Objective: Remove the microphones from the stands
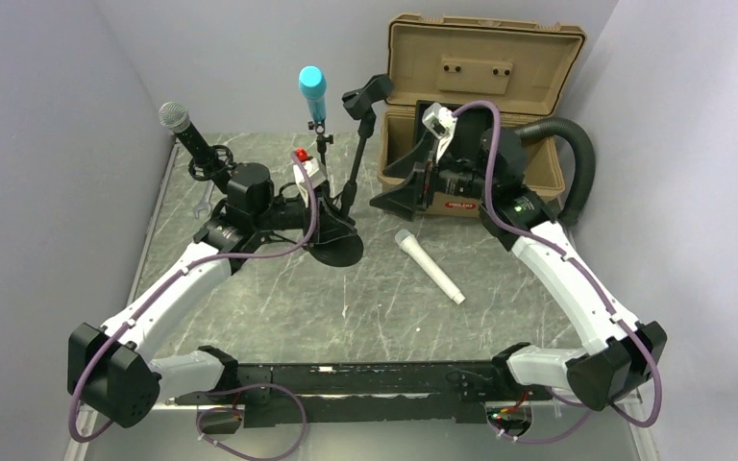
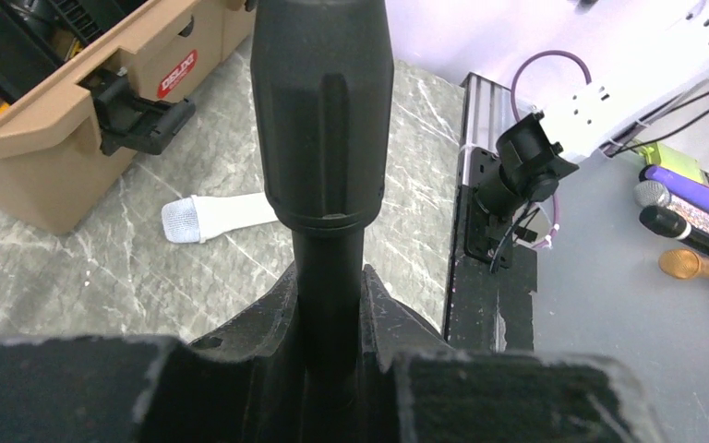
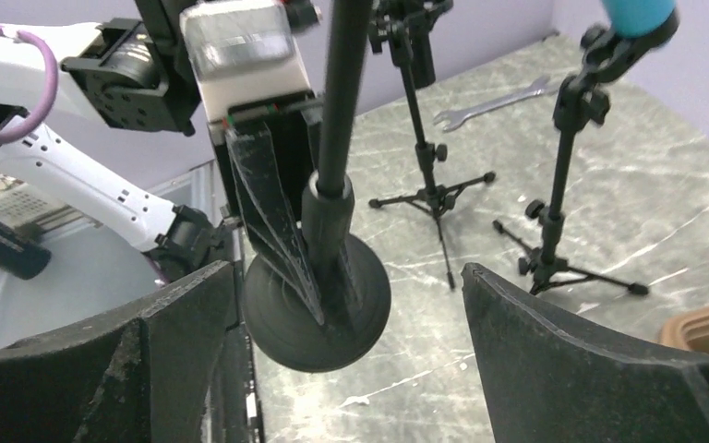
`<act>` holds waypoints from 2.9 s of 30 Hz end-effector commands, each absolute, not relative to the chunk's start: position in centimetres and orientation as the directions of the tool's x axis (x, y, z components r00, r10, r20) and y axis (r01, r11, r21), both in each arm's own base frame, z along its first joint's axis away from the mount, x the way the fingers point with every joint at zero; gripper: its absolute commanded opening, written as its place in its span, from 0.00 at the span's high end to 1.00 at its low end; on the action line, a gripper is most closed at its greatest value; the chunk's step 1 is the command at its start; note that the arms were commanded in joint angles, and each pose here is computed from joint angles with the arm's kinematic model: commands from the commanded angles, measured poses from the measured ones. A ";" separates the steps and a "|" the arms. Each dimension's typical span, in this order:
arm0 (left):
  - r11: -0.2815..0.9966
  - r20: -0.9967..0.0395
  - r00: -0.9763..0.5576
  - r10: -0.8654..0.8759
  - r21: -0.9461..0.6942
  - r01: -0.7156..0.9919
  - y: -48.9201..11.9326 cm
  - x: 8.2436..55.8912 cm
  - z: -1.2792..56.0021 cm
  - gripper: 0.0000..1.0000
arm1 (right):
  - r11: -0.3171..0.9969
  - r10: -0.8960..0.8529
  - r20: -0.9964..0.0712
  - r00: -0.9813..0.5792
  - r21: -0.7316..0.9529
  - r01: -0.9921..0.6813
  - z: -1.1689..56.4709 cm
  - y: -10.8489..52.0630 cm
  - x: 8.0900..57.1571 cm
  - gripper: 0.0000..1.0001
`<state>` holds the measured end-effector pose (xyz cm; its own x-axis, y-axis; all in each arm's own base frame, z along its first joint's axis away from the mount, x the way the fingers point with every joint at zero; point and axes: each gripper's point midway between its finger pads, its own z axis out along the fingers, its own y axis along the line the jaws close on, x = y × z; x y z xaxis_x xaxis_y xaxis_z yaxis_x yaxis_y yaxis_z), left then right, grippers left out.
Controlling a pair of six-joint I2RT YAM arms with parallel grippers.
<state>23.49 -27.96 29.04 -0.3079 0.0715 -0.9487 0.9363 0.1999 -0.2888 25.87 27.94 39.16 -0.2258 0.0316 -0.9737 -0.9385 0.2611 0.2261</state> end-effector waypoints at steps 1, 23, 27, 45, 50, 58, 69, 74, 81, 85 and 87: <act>0.227 -0.975 -0.221 0.002 -0.215 0.950 -27.7 23.7 32.4 1.00 | 0.214 0.096 -0.966 -0.238 0.254 -0.943 39.8 28.5 25.6 0.08; 0.224 -0.970 -0.238 0.041 -0.223 0.949 -30.2 25.1 32.3 1.00 | 0.156 0.072 -0.939 -0.335 0.342 -0.926 35.9 33.2 26.8 0.81; 0.175 -0.977 -0.212 0.039 -0.202 0.964 -30.1 23.9 32.3 1.00 | 0.158 0.059 -0.957 -0.285 0.291 -0.944 35.8 32.5 26.5 1.00; -0.075 -0.972 -0.236 -0.017 -0.234 0.969 -29.9 18.6 36.6 1.00 | -0.028 0.036 -0.981 -0.189 0.188 -0.982 38.1 29.3 22.7 0.20; 0.178 -0.983 -0.170 0.063 -0.157 0.971 -30.5 22.8 35.0 1.00 | 0.089 0.081 -0.961 -0.265 0.272 -0.958 39.3 29.5 24.8 0.18; 0.400 -0.984 -0.106 0.147 -0.039 0.916 -30.7 25.8 33.7 1.00 | 0.153 0.138 -0.942 -0.305 0.325 -0.933 39.7 29.5 26.4 0.25; 0.438 -0.976 -0.148 0.159 -0.065 0.897 -31.4 26.8 32.7 1.00 | 0.210 0.155 -0.930 -0.334 0.361 -0.908 37.3 29.1 27.7 0.45; 0.437 -0.977 -0.145 0.156 -0.063 0.897 -31.4 26.6 32.8 1.00 | 0.234 0.153 -0.926 -0.344 0.372 -0.898 36.2 29.0 28.2 0.41; 0.412 -0.979 -0.133 0.155 -0.058 0.909 -31.5 26.2 32.9 1.00 | 0.222 0.155 -0.925 -0.347 0.375 -0.900 36.0 29.2 28.2 0.76; 0.325 -0.983 -0.099 0.157 -0.043 0.945 -31.8 24.5 33.0 1.00 | 0.211 0.152 -0.939 -0.309 0.336 -0.918 36.5 28.7 27.8 1.00; 0.230 -0.988 -0.067 0.142 -0.033 0.973 -31.9 22.6 33.4 1.00 | 0.199 0.149 -0.950 -0.275 0.301 -0.933 37.0 28.2 27.4 1.00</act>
